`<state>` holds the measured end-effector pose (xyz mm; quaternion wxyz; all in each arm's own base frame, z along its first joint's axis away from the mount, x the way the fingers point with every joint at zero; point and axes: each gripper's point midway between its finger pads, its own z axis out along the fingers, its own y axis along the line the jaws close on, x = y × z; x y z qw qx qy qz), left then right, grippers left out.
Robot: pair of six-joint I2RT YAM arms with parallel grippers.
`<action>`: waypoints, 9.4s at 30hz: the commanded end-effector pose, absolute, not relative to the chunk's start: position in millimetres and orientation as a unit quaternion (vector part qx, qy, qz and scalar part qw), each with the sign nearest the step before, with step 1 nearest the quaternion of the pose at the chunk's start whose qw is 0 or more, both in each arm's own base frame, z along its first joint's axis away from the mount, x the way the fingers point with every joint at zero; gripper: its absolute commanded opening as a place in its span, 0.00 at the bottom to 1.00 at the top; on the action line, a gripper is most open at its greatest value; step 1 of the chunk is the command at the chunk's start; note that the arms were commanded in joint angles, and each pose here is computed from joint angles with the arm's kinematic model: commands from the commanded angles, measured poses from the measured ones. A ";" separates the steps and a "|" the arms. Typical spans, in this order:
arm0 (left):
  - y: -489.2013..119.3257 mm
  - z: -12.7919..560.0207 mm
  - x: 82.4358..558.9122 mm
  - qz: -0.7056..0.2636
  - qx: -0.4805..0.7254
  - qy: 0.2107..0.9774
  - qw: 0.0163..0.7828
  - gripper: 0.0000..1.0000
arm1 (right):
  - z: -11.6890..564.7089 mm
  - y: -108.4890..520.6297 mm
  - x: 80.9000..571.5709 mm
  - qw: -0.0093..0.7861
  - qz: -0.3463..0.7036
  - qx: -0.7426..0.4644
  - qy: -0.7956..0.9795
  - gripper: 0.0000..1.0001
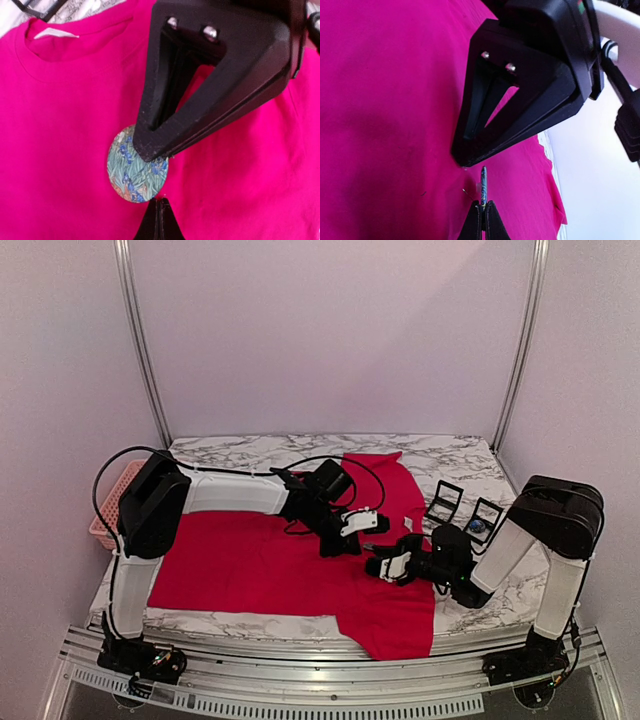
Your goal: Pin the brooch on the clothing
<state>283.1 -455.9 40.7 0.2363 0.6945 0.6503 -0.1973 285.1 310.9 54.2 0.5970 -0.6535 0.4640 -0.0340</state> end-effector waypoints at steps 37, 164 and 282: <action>-453.2 69.6 277.9 -0.226 0.678 0.654 0.247 0.00 | 105.2 322.6 237.0 0.630 0.189 -0.567 0.496 0.00; -454.6 90.2 243.1 -0.372 0.577 0.631 0.360 0.32 | 190.2 306.6 211.7 0.483 0.586 -0.319 0.567 0.00; -459.7 146.6 201.7 -0.438 0.574 0.565 0.399 0.00 | 147.0 298.7 249.6 0.456 0.532 -0.333 0.631 0.02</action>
